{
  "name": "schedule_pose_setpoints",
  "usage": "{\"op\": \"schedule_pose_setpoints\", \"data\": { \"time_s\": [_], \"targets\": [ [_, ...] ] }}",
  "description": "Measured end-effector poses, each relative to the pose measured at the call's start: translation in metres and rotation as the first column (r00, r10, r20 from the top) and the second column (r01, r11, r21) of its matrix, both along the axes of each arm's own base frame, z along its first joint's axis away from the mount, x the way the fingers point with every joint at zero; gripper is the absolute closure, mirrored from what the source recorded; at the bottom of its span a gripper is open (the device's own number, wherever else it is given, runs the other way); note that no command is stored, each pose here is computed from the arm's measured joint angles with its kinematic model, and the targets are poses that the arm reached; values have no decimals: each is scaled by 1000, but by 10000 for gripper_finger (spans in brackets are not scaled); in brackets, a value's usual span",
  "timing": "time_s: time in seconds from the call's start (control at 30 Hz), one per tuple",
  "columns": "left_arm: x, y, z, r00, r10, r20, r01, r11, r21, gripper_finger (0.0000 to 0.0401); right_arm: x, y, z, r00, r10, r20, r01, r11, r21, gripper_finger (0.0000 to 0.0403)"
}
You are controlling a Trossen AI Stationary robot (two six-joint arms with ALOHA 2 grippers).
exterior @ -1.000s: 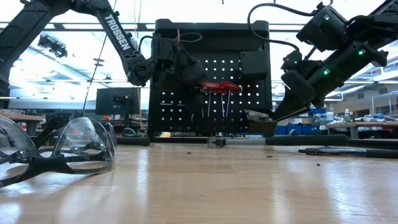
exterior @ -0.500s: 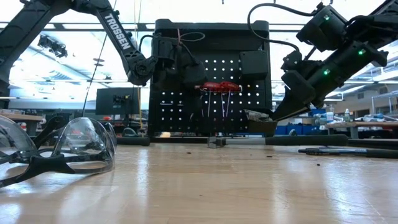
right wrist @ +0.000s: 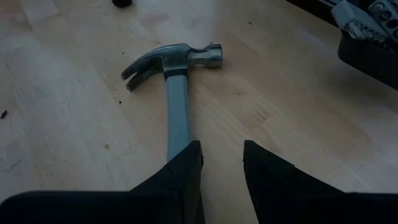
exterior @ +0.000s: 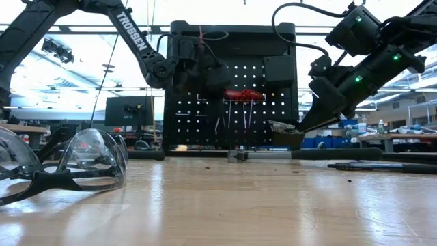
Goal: Hang tools onto peg board
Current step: Remove the bottom hook
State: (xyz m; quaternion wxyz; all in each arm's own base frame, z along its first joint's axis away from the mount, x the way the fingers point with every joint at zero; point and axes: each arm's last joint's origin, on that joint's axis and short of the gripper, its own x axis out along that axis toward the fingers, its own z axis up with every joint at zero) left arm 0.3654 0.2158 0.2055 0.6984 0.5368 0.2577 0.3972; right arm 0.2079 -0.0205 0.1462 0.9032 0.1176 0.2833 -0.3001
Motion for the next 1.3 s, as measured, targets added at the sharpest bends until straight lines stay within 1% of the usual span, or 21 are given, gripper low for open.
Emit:
{"op": "schedule_pose_setpoints", "data": {
  "time_s": [0.13, 0.27, 0.37, 0.63, 0.93, 1.07, 1.23, 1.3],
  "targets": [
    [0, 0, -1, 999, 45, 9, -45, 999, -25, 336, 0, 0, 0, 1000, 0, 0, 0, 1000, 0, 275],
    [2, -6, -4, 994, 103, 37, -100, 991, -85, 336, 0, 0, 0, 1000, 0, 0, 0, 1000, 0, 275],
    [3, -7, -6, 992, 124, 23, -121, 988, -98, 336, 0, 0, 0, 1000, 0, -1, 0, 1000, 0, 275],
    [2, -7, -8, 990, 139, 9, -137, 985, -102, 337, 0, 1, 0, 1000, 13, 0, -13, 1000, 11, 275],
    [-1, 1, -9, 994, 96, -51, -100, 992, -77, 338, 0, 1, 0, 1000, 13, 1, -13, 1000, 11, 275],
    [-2, 2, -9, 993, 89, -75, -94, 993, -66, 353, 0, 1, 0, 1000, 13, 1, -13, 1000, 11, 275],
    [-2, 2, -10, 993, 87, -78, -93, 993, -68, 388, 0, 1, 0, 1000, 13, 1, -13, 1000, 11, 275],
    [-2, 2, -10, 993, 82, -84, -88, 994, -71, 396, 0, 1, 0, 1000, 13, 1, -13, 1000, 11, 275]
  ]
}}
